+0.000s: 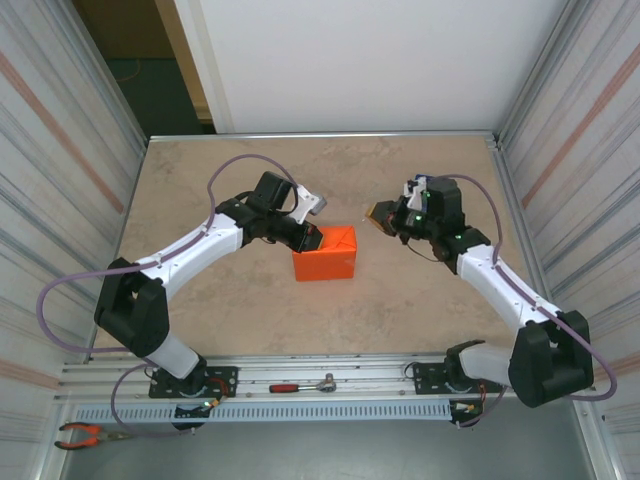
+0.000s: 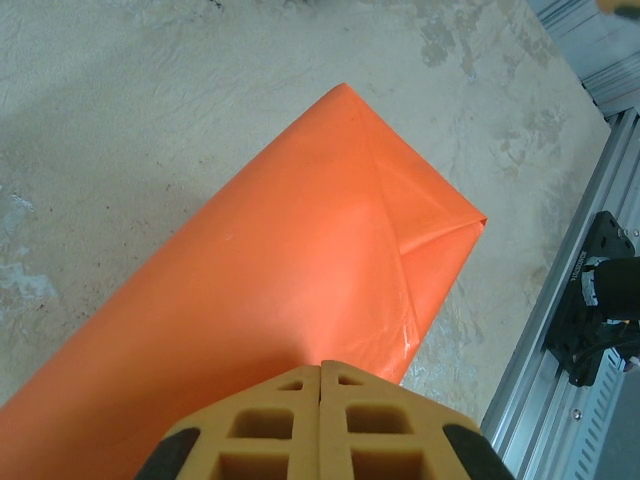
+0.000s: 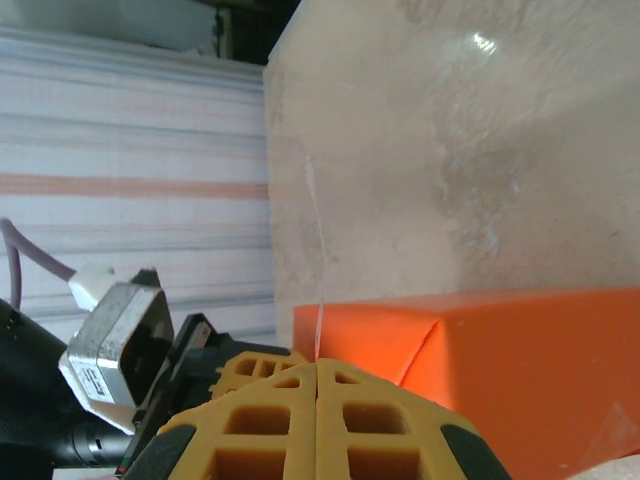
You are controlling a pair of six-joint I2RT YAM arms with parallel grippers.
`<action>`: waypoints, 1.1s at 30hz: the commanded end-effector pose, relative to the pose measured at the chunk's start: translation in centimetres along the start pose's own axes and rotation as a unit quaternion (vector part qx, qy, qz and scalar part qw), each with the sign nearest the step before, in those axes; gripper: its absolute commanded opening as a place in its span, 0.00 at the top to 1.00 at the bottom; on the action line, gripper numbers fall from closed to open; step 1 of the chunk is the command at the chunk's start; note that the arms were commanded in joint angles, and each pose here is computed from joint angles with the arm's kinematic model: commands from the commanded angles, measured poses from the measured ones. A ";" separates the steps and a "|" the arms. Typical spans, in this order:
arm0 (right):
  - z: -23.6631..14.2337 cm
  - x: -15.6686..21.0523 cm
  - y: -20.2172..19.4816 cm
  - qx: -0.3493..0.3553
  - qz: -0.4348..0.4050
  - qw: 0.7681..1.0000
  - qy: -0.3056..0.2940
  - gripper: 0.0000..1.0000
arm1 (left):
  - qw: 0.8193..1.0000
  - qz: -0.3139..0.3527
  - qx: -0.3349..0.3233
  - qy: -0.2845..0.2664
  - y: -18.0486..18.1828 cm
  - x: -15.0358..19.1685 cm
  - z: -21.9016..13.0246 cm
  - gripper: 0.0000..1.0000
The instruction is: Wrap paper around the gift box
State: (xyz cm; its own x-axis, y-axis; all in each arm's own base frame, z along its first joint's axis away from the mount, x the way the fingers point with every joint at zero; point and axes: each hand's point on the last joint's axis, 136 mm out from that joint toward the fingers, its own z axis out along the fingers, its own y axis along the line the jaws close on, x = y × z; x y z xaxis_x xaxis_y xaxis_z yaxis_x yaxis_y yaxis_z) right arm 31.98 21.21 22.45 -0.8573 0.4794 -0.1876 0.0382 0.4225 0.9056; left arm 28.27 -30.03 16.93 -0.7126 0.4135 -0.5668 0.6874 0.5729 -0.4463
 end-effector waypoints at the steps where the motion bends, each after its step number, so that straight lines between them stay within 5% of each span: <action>1: 0.3 0.5 1.7 -0.002 0.002 1.000 -0.013 1.00 | 0.995 -0.029 -0.020 0.094 1.5 5.3 2.4 1.00; 33: 5.1 6.9 1.2 0.009 0.008 0.999 0.036 1.00 | 0.994 -0.026 -0.021 0.104 1.3 5.8 2.9 1.00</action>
State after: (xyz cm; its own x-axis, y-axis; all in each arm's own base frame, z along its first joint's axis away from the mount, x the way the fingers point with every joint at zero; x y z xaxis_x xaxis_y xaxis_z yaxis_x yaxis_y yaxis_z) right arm 28.17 28.61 19.94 -0.9006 0.4090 -0.1467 0.0566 0.4452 0.8937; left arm 28.34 -30.07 16.86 -0.7107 0.4146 -0.5683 0.6887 0.5748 -0.4419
